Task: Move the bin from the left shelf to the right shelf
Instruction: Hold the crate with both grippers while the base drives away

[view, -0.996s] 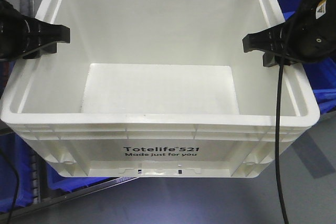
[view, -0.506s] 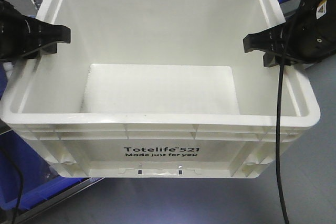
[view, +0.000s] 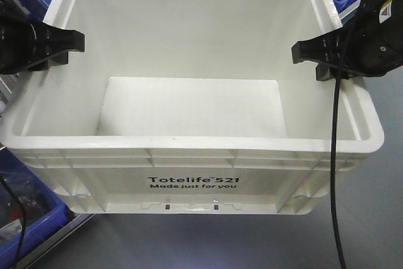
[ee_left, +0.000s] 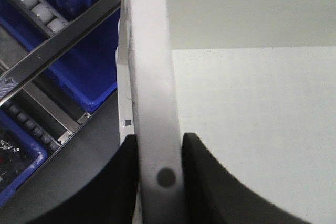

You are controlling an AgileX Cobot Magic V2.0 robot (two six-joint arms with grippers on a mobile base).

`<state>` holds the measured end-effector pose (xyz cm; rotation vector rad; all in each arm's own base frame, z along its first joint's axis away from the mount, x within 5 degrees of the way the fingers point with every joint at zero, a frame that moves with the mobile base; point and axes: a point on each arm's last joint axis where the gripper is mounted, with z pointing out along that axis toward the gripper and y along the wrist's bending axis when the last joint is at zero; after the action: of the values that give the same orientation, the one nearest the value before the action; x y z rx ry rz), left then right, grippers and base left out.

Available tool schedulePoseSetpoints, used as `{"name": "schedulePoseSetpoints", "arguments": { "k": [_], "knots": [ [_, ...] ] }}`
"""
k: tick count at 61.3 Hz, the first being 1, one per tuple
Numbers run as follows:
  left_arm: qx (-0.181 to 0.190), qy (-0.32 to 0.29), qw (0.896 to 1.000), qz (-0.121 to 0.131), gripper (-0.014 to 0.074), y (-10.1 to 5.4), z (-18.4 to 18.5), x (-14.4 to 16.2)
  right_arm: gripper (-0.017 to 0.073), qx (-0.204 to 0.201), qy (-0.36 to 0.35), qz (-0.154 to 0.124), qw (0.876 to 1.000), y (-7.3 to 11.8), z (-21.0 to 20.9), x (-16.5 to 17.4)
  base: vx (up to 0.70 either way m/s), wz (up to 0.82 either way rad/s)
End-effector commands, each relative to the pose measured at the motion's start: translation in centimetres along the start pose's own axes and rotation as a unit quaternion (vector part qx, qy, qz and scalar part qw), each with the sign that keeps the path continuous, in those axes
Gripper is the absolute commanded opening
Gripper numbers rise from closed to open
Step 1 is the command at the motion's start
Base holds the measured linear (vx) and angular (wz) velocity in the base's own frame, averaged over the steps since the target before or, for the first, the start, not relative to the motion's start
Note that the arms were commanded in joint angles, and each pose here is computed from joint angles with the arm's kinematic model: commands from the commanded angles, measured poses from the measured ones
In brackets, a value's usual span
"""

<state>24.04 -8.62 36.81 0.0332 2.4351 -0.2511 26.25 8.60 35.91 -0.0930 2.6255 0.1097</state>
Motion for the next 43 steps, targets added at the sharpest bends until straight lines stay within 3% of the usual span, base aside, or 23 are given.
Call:
{"name": "schedulePoseSetpoints", "arguments": {
  "k": [1, 43],
  "knots": [
    [0.016, -0.089, 0.996, 0.021, 0.0099, -0.32, -2.17, -1.74, 0.0024, 0.002, -0.081, -0.015, 0.997, -0.43, -2.69, -1.07, -0.03, -0.40],
    [0.016, -0.089, 0.996, 0.021, 0.0099, -0.32, -2.17, -1.74, 0.0024, 0.004, -0.078, -0.015, 0.997, -0.45, -2.68, -1.01, 0.02, -0.39]
  ]
}}
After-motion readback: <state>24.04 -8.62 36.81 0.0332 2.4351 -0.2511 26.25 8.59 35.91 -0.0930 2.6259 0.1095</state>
